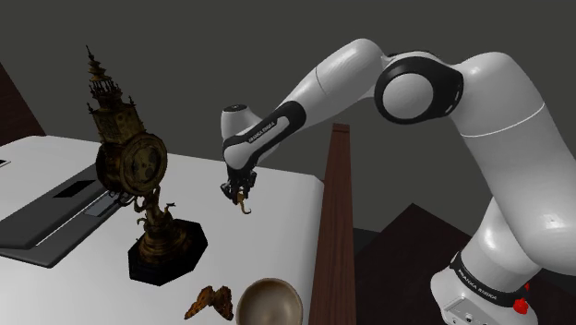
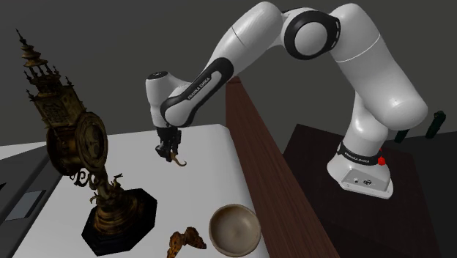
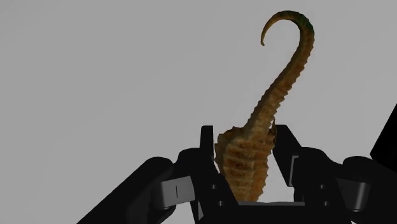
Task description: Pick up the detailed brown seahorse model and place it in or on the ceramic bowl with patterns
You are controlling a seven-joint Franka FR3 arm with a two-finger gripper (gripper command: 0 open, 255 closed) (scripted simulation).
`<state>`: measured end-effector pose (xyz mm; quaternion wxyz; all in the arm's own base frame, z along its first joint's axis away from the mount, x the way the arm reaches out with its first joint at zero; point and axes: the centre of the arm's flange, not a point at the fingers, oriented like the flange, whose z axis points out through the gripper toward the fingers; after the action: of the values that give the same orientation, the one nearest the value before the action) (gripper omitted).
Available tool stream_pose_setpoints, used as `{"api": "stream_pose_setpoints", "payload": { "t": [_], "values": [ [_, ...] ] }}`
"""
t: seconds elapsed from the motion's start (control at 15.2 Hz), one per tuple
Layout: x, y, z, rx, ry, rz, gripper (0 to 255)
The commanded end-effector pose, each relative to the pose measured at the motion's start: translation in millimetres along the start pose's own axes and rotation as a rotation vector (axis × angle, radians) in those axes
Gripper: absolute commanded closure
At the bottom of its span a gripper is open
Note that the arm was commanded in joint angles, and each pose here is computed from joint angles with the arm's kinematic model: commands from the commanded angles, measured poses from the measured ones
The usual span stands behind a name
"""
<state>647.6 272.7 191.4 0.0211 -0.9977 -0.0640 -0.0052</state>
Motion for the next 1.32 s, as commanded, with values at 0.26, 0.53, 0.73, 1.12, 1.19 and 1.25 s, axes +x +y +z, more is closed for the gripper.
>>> {"api": "stream_pose_setpoints", "payload": {
  "t": [0.26, 0.53, 0.73, 1.12, 1.19, 1.25],
  "values": [
    [0, -1, -32, 0.0, 0.0, 0.0, 255],
    [-12, -8, -47, 0.0, 0.0, 0.0, 255],
    [-47, -26, -48, 0.0, 0.0, 0.0, 255],
    [-117, -63, -50, 0.0, 0.0, 0.0, 255],
    [-128, -69, -50, 0.0, 0.0, 0.0, 255],
    [-140, -75, -50, 0.0, 0.0, 0.0, 255]
  ]
}}
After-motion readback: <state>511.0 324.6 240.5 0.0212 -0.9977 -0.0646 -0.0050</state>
